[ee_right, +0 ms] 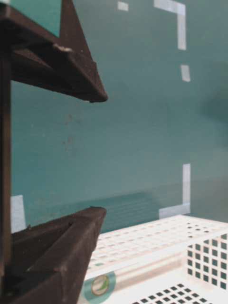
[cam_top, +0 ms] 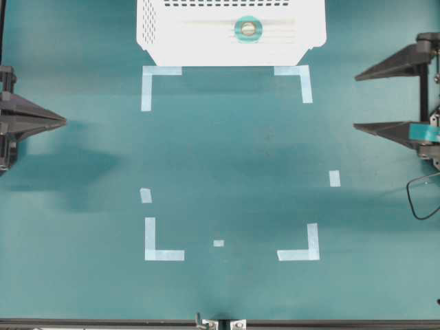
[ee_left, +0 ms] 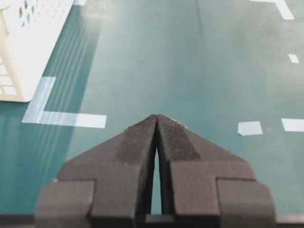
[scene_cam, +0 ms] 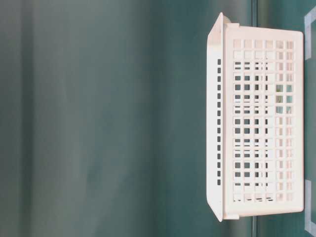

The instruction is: Put the tape into the white basket.

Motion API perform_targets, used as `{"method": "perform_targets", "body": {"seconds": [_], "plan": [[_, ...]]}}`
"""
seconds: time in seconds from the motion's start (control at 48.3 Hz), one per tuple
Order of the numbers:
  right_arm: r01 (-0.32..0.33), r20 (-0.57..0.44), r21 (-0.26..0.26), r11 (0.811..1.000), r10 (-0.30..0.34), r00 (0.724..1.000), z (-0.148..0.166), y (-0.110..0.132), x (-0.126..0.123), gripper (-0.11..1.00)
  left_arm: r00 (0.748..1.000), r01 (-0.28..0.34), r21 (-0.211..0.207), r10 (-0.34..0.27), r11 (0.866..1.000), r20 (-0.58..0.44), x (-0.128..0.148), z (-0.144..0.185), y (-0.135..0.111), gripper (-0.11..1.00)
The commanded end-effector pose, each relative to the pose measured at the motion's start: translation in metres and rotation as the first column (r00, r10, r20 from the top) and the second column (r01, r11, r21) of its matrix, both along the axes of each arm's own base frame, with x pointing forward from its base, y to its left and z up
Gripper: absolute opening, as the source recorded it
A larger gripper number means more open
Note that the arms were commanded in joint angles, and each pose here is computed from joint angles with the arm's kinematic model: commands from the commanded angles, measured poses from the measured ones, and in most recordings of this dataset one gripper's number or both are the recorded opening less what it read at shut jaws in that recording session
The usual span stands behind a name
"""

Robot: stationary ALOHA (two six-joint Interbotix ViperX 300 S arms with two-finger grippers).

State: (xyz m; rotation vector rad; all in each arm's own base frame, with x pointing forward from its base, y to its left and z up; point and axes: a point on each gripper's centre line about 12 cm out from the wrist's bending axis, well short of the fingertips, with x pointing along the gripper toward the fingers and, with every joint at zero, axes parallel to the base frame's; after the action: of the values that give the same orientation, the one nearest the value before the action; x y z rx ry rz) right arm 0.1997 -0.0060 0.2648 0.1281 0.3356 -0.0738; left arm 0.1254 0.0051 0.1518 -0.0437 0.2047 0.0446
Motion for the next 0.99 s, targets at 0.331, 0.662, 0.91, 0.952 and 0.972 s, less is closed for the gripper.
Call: {"method": "perform_targets", "body": {"seconds": [0.331, 0.662, 0.91, 0.952, 0.972], "plan": [[-0.017, 0.058, -0.012, 1.000, 0.018, 0.998, -0.030, 0.002, -0.034, 0.94, 1.000, -0.003, 0.004, 0.002, 1.000, 0.020, 0.002, 0.009, 0.000, -0.11], [-0.018, 0.014, -0.030, 0.999, 0.019, 1.000, -0.054, 0.001, -0.044, 0.94, 1.000, -0.003, 0.004, 0.002, 1.000, 0.020, 0.002, 0.009, 0.000, -0.11], [-0.017, -0.035, -0.019, 1.000, 0.016, 0.999, -0.077, 0.001, -0.050, 0.94, 1.000, -0.003, 0.004, 0.002, 1.000, 0.020, 0.002, 0.009, 0.000, -0.11], [-0.018, -0.035, -0.019, 1.000, 0.017, 0.999, -0.079, 0.001, -0.051, 0.94, 1.000, -0.003, 0.004, 0.002, 1.000, 0.020, 0.002, 0.009, 0.000, -0.11], [-0.019, -0.034, -0.019, 1.000, 0.018, 0.999, -0.079, 0.001, -0.051, 0.94, 1.000, -0.002, 0.005, 0.002, 1.000, 0.020, 0.002, 0.009, 0.000, -0.11]]}}
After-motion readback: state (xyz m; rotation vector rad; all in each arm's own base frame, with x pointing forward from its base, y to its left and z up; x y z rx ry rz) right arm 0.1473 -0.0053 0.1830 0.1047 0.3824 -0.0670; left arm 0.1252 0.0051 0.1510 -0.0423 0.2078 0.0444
